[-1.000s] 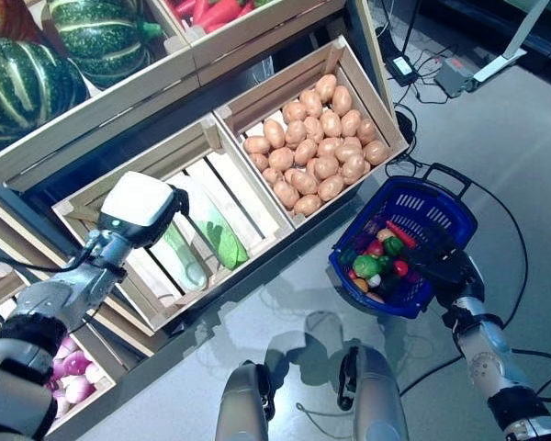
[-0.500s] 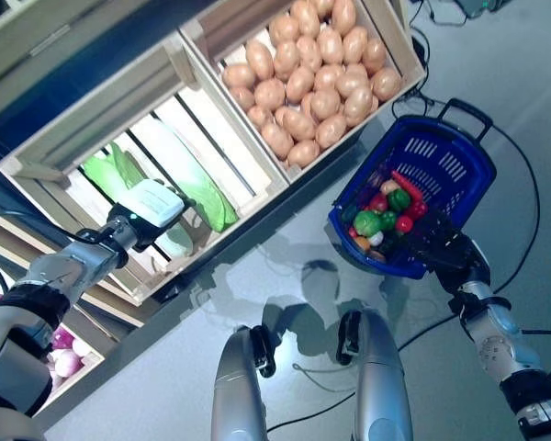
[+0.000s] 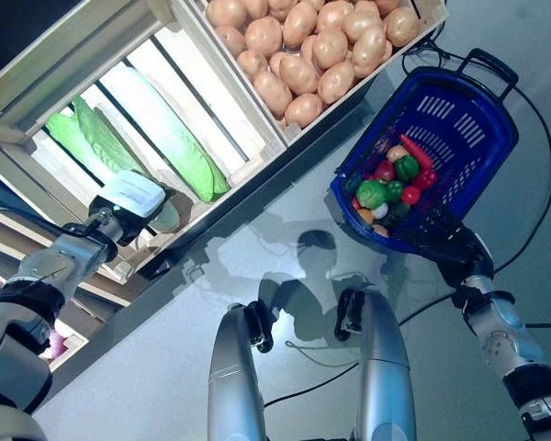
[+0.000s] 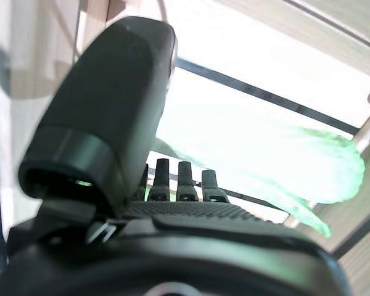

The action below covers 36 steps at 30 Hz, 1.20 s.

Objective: Put vegetables into the basket

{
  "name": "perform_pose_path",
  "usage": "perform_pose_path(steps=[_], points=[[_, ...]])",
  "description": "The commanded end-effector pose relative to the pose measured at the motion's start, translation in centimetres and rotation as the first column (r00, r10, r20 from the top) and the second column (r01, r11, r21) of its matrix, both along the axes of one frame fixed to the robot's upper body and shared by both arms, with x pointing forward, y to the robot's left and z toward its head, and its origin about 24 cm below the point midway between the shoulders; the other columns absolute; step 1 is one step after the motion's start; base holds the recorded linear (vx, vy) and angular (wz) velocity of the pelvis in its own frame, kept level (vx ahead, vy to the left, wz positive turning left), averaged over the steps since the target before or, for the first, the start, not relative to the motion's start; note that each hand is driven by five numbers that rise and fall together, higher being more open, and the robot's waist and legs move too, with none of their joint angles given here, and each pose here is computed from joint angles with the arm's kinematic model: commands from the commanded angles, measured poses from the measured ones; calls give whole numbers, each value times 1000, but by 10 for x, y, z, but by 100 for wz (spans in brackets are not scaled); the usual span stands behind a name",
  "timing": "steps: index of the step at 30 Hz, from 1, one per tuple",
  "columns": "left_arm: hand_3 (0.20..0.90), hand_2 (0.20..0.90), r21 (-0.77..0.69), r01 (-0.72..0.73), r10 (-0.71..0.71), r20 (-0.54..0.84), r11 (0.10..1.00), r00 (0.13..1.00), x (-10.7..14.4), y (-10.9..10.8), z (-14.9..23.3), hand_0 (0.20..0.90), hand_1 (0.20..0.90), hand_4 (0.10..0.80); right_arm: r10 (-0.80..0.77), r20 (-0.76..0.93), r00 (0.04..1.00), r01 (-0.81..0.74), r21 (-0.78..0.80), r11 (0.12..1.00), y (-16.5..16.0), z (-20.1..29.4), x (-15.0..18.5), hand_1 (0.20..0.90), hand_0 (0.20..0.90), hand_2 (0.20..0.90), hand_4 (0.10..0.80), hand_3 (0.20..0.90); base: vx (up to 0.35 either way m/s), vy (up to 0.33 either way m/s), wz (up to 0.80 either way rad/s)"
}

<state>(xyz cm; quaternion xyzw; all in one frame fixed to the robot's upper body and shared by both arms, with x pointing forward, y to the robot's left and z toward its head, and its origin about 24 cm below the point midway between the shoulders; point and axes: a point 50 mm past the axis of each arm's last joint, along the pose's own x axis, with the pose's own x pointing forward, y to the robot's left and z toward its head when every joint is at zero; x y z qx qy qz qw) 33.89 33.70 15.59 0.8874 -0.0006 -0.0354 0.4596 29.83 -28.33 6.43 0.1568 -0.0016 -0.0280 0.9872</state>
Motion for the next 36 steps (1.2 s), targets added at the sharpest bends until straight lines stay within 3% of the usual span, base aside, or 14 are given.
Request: perform_pose_path(steps=[1, 7, 13, 23, 33, 34, 36], points=[[900, 900, 25, -231, 222, 186, 973, 957, -21, 53, 50, 900, 900, 800, -18, 225, 974, 27, -37, 999, -25, 53, 1, 900, 900, 900, 800, 900, 2, 33, -1], [900, 900, 54, -232, 209, 280, 971, 937, -22, 55, 60, 900, 900, 800, -28, 256, 966, 44, -58, 997, -32, 64, 1, 900, 900, 900, 800, 900, -17, 41, 2], [900, 900, 232, -237, 136, 382, 944, 914, -23, 57, 77, 900, 900, 800, -70, 289, 955, 93, -65, 994, -45, 77, 0, 900, 900, 900, 800, 900, -34, 57, 2], [900, 900, 370, -260, 185, 227, 892, 956, -23, 64, 60, 900, 900, 800, -99, 333, 938, 124, -55, 991, -54, 89, 1, 900, 900, 900, 800, 900, -15, 28, 0], [900, 900, 323, -283, 229, 196, 903, 953, -33, 77, 46, 900, 900, 800, -124, 399, 909, 157, -52, 986, -59, 106, 1, 900, 900, 900, 800, 900, -2, -4, 1], [300, 300, 312, -289, 239, 190, 905, 952, -34, 78, 45, 300, 300, 400, -129, 402, 907, 158, -40, 987, -60, 106, 1, 900, 900, 900, 800, 900, -15, -27, 8], [300, 300, 287, -298, 250, 192, 910, 949, -35, 80, 42, 300, 300, 400, -130, 404, 906, 158, -37, 987, -59, 105, 1, 900, 900, 900, 800, 900, -11, -23, 6]])
